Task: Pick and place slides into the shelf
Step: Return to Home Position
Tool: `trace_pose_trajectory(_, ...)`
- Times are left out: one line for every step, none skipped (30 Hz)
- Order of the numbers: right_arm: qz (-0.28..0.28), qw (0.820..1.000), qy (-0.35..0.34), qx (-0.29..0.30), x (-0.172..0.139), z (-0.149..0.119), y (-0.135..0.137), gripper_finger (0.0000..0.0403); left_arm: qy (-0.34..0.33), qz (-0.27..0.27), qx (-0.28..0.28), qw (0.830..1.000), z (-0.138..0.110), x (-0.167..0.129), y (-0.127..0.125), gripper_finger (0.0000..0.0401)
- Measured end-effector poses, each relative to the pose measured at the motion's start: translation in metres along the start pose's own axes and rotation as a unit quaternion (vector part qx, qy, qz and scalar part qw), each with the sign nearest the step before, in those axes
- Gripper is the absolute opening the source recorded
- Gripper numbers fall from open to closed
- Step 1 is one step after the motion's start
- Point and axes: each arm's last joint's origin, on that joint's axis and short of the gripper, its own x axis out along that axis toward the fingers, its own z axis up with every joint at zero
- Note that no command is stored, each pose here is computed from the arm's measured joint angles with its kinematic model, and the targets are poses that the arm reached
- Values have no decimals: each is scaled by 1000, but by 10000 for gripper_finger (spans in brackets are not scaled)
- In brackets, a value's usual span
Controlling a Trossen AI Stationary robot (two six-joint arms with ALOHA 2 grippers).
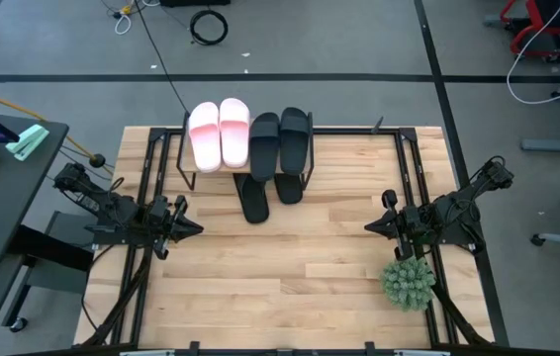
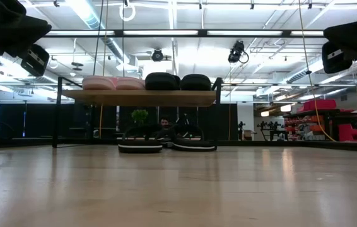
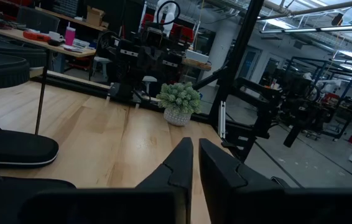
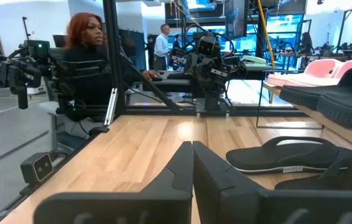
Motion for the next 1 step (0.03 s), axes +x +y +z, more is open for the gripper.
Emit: trace_pose_trajectory(0,1000,0,0,0,0,0,7,0,0,0,1000,0,0,0,34)
